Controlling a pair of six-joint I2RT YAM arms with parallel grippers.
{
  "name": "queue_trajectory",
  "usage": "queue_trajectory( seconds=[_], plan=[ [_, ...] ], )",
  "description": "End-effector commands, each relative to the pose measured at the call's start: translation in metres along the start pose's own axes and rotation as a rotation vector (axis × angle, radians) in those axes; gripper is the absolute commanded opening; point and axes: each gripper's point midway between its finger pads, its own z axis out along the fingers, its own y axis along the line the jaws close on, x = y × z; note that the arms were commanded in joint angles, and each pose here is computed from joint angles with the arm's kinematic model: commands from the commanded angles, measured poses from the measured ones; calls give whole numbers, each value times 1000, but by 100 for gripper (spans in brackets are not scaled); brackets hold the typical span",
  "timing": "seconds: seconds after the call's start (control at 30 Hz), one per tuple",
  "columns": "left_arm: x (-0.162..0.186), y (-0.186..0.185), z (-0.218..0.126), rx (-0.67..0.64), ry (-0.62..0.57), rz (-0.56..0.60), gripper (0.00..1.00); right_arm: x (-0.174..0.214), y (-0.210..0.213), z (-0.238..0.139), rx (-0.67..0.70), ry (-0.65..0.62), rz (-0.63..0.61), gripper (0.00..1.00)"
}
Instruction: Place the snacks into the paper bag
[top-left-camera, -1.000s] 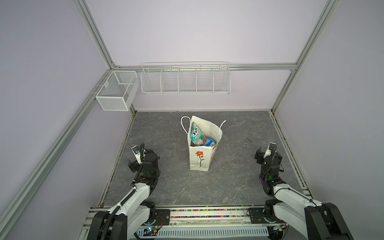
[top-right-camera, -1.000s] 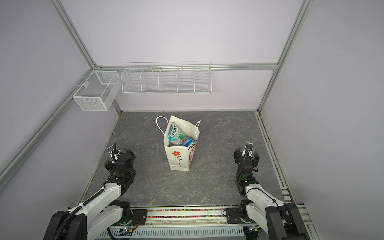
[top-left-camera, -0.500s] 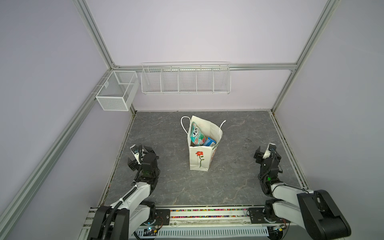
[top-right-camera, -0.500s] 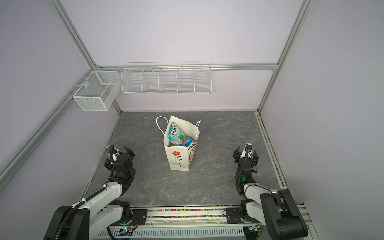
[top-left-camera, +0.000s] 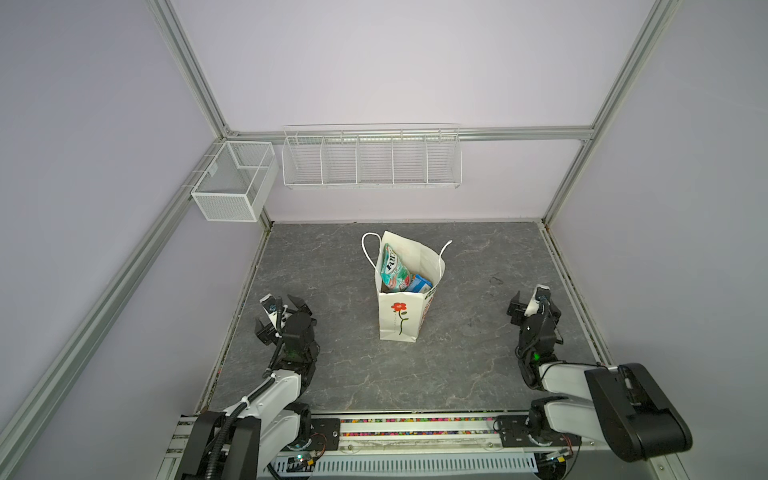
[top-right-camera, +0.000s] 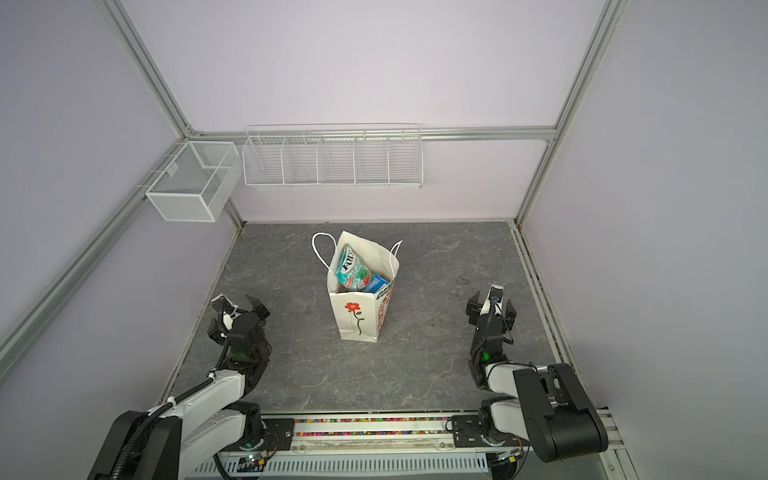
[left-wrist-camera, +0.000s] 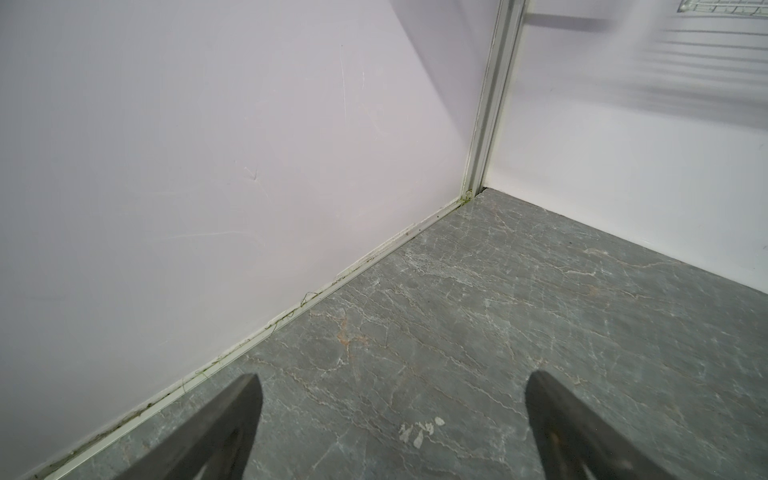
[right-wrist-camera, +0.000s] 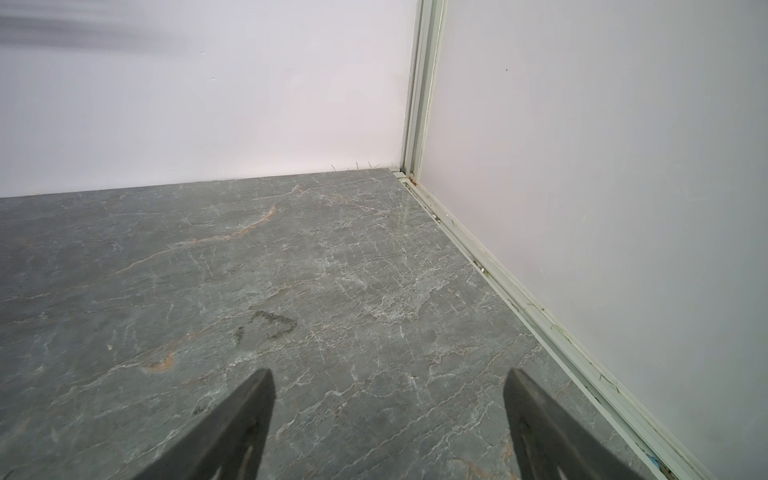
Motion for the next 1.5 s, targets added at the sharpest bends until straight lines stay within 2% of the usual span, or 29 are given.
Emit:
queue_trajectory(
  seconds=[0.0, 0.4, 0.7, 0.93, 1.03, 1.17, 1.47],
  plan=[
    [-6, -4, 2, 17, -23, -4, 99, -15, 0, -1, -13, -107, 7, 89],
    [-6, -13, -1, 93, -69, -9, 99, -1, 60, 3, -262, -88, -187, 88],
    [-5, -24, -4, 169, -69, 15, 99, 0, 68, 0, -270, -90, -217, 88],
    [-3, -36, -2, 215, -64, 41, 99, 0, 58, 4, -223, -79, -177, 89],
    [-4, -38, 3, 194, -46, 52, 99, 1, 47, 9, -194, -68, -139, 89],
    [-2, -45, 4, 223, -34, 74, 99, 3, 49, 9, -208, -64, -146, 89],
    [-3, -55, -3, 307, -80, 89, 99, 8, 55, 14, -226, -50, -165, 89]
  ],
)
